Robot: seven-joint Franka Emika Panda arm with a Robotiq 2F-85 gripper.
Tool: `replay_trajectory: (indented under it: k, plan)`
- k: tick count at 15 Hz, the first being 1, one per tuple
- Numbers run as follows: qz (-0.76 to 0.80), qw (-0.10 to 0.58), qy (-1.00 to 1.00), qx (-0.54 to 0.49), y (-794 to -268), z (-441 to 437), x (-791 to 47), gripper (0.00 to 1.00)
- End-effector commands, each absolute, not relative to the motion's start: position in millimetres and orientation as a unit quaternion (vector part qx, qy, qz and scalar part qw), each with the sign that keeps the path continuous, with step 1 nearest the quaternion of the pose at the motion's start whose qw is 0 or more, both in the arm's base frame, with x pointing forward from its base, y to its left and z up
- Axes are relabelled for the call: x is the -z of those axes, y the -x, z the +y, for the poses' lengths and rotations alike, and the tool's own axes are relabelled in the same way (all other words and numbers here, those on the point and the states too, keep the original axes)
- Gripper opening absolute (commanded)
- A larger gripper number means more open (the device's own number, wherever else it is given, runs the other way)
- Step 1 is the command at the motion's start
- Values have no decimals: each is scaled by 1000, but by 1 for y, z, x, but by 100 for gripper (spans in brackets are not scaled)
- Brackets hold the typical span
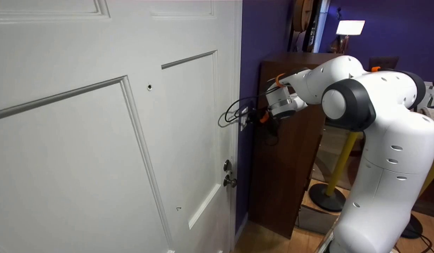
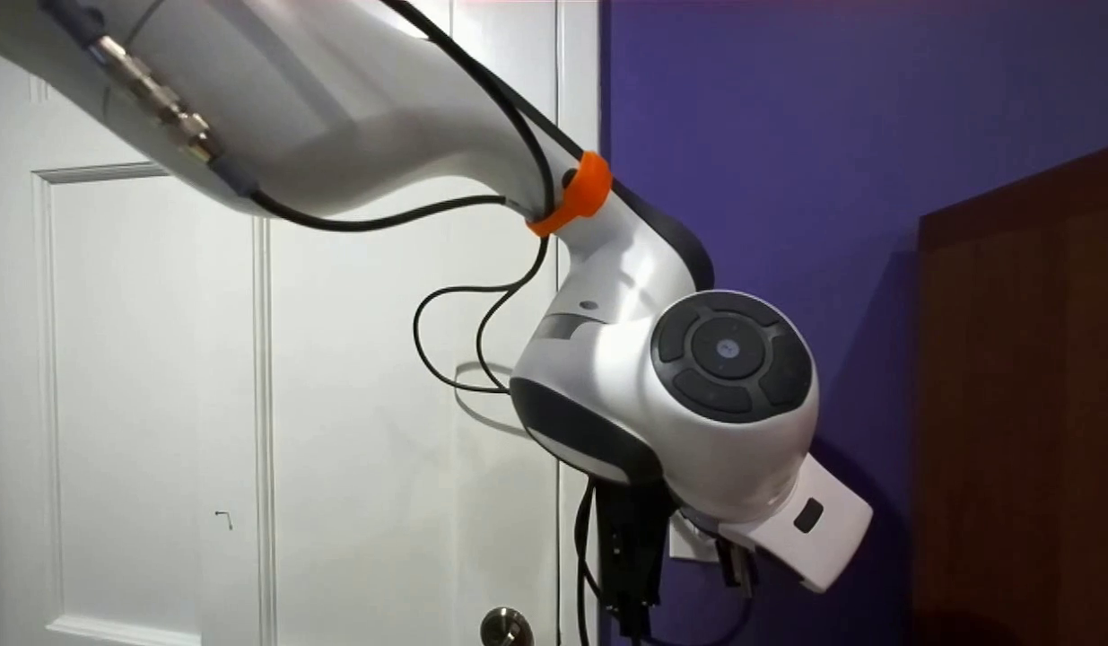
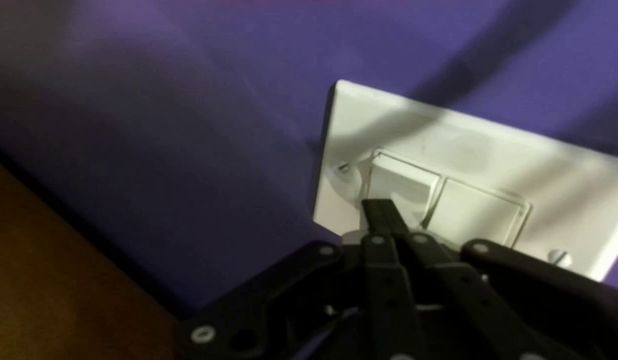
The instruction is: Flip the bottom light switch to the right
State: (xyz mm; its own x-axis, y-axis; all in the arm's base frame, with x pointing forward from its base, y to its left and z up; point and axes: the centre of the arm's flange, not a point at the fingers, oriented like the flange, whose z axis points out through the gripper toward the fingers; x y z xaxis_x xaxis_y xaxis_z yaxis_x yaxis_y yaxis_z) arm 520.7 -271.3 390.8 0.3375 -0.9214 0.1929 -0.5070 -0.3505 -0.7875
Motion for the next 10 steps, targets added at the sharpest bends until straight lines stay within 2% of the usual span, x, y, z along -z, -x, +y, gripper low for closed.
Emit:
replay_trajectory:
  k: [1,10]
  plan:
    - [470,328,745,343,-531,-279,-399,0]
    - [461,304,765,333,-527,-285,-421,0]
